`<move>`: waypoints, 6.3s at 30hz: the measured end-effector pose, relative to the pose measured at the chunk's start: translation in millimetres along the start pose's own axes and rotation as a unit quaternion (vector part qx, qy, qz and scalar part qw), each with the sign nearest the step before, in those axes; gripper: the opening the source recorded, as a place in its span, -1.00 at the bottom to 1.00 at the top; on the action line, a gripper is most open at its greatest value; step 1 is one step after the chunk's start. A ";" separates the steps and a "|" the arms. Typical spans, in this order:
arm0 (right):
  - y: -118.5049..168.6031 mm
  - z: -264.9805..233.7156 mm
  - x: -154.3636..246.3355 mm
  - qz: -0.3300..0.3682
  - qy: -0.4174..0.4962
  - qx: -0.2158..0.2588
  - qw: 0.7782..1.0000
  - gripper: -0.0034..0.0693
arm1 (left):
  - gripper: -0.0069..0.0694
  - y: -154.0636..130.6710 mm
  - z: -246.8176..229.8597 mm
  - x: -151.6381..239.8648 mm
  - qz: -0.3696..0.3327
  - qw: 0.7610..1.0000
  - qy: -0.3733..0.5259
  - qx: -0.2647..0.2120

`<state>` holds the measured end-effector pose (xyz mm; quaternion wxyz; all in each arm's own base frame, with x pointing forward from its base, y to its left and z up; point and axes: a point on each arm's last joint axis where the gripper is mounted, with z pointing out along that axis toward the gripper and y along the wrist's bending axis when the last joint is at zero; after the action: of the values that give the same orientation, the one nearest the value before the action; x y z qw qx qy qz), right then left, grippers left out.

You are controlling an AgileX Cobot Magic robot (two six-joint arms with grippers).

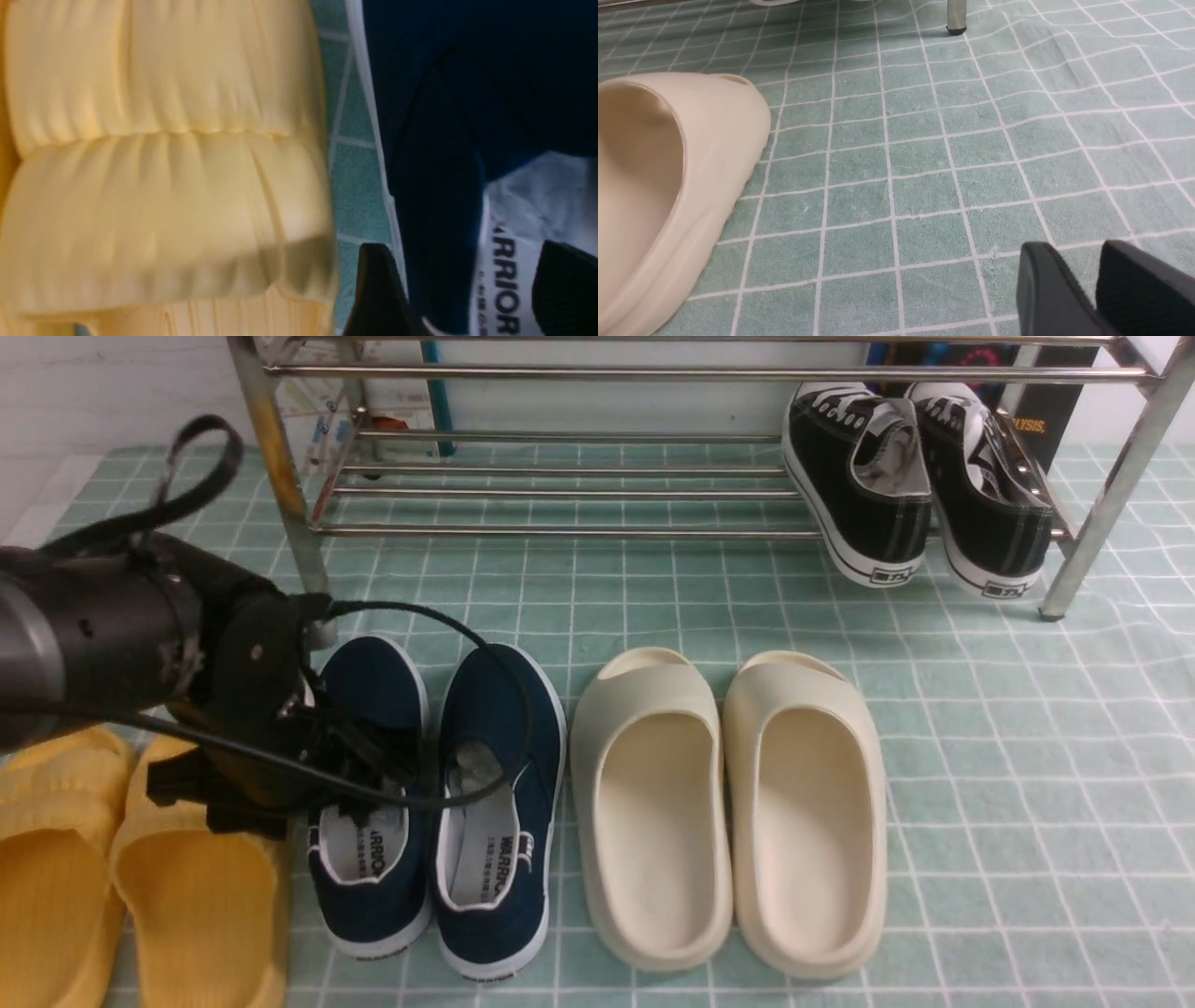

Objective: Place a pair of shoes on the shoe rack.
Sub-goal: Use the left arm to grab the shoe closest to it, then use the left arm to put a shoe into the shoe rack

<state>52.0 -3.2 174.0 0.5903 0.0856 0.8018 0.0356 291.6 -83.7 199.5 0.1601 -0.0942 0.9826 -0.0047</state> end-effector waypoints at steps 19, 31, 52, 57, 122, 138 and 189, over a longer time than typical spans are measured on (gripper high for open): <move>0.0 0.0 0.0 0.000 0.000 0.000 1.000 -0.29 | -0.80 -12.4 -66.8 -43.5 0.013 0.997 -0.076 0.029; 0.0 0.0 0.0 0.000 0.000 0.000 1.000 -0.26 | -0.80 -35.7 -45.9 -128.2 0.008 0.992 -0.119 0.034; 0.0 0.0 0.0 0.000 0.000 0.000 1.000 -0.25 | -0.80 -71.4 2.6 -213.7 0.030 0.983 -0.178 -0.003; 0.0 0.0 0.0 0.000 0.000 0.000 1.000 -0.25 | -0.80 -69.1 8.5 -217.5 0.026 0.983 -0.181 -0.002; 0.0 0.0 0.0 0.000 0.000 0.000 1.000 -0.25 | -0.57 -54.7 -77.5 -154.1 0.086 0.976 -0.017 0.199; 0.0 0.0 0.0 0.000 0.000 0.000 1.000 -0.25 | -0.85 -44.2 -8.0 -152.5 0.015 0.978 -0.130 0.161; 0.0 0.0 0.0 0.000 0.000 0.000 1.000 -0.25 | -0.85 -42.3 -18.4 -150.7 0.074 0.978 -0.130 0.145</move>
<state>52.0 -3.2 174.0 0.5903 0.0856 0.8018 0.0356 433.9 -97.5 265.8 0.2981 0.0035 0.9465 -0.1234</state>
